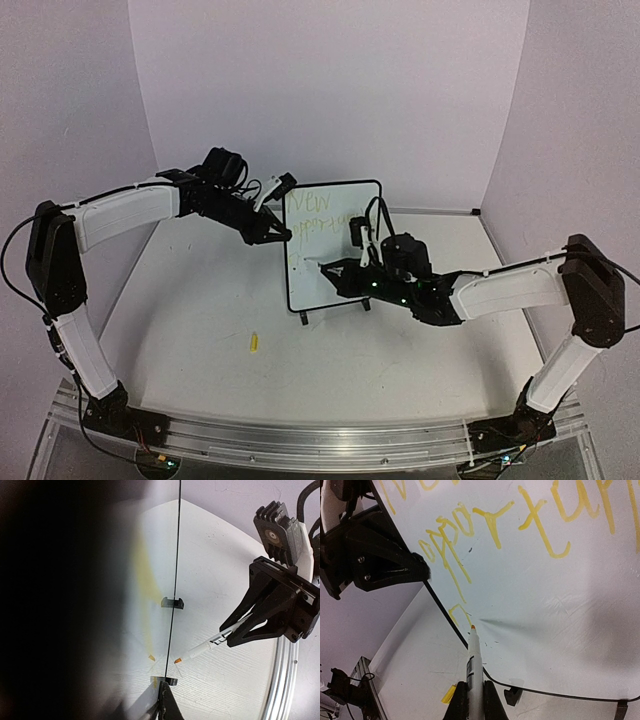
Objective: Write a sentence on the whiteboard
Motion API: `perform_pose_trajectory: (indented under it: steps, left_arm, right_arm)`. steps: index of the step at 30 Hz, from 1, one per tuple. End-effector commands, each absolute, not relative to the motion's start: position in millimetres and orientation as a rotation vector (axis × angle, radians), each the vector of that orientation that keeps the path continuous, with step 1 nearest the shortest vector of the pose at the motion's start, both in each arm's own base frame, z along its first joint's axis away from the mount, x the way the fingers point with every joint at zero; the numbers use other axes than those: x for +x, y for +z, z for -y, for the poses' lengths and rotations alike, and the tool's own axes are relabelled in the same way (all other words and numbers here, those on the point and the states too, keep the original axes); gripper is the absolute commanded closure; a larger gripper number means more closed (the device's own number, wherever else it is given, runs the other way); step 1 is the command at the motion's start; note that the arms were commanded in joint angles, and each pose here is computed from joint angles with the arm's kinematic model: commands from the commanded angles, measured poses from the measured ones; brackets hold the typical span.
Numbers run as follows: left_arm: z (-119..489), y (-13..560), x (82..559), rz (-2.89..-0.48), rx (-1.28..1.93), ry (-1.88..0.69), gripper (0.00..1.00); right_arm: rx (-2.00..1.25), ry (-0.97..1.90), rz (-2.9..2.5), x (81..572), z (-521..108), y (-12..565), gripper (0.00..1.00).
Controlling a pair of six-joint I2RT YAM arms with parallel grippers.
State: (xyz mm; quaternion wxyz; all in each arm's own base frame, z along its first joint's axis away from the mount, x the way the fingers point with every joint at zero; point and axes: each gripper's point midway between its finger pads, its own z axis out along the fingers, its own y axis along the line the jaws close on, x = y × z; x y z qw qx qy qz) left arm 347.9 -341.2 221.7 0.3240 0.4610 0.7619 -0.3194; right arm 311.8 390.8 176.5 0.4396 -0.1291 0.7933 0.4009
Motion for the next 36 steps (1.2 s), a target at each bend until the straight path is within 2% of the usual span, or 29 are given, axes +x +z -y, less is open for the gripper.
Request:
perform_pose_trajectory:
  steps: [1,13,28,36]
  left_arm:
    - [324,205,346,-2.082,1.217,-0.718,1.00]
    - [324,204,346,-2.082,1.217,-0.718,1.00]
    - [324,205,347,-2.082,1.217,-0.714,1.00]
    - [324,203,347,-2.086,1.218,-0.716,1.00]
  right_arm:
    - [-0.289,1.003,-1.895,326,-391,203,1.00]
    - [-0.313,1.023,-1.895,338,-398,202,1.00]
    - [-0.310,1.012,-1.997,328,-391,169,1.00]
    - [-0.285,0.968,-1.987,332,-383,176,1.00]
